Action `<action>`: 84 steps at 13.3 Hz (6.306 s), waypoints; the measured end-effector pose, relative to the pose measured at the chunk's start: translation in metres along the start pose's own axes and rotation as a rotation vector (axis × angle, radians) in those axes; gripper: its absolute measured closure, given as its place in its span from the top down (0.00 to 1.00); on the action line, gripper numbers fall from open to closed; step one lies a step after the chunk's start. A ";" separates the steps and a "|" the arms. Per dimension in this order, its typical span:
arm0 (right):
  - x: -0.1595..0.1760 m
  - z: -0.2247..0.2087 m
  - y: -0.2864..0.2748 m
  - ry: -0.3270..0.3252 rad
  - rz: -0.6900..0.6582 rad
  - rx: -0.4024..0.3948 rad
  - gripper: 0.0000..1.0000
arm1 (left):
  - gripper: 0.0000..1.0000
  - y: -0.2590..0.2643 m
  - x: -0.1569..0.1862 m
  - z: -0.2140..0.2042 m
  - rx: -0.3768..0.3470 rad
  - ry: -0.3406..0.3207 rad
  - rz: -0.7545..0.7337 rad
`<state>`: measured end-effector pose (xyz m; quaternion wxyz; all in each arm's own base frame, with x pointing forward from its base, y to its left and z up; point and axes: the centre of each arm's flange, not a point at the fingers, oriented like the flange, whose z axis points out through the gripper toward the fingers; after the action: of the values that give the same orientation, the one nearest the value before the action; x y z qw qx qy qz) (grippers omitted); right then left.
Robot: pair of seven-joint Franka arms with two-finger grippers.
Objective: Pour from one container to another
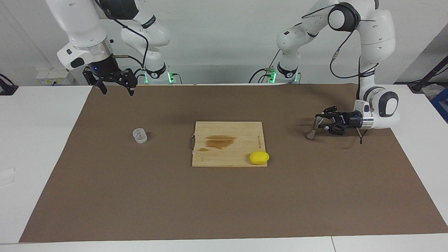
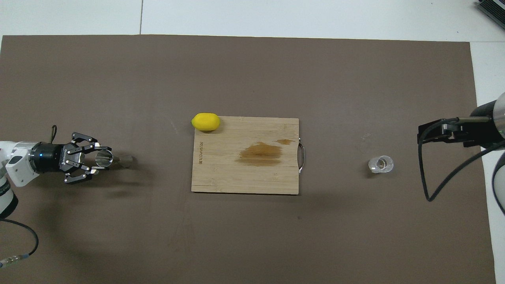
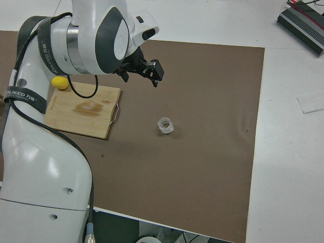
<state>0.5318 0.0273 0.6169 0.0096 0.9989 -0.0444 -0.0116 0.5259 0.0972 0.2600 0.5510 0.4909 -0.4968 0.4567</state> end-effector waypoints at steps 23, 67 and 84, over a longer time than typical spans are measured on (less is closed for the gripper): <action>0.000 0.000 0.000 0.000 0.000 0.000 1.00 | 0.51 0.009 0.023 0.361 0.171 -0.011 -0.095; 0.035 0.182 0.092 -0.371 1.245 0.279 1.00 | 1.00 -0.023 0.245 0.053 -0.110 -1.009 0.202; 0.009 0.358 0.137 -0.557 1.311 0.476 0.97 | 1.00 -0.026 0.332 0.125 0.489 -1.512 -0.332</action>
<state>0.5197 -0.1168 0.2615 -0.2133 0.7032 -0.6321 -0.2458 0.5689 -0.0251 0.5919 0.0041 0.8406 -0.5415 0.0094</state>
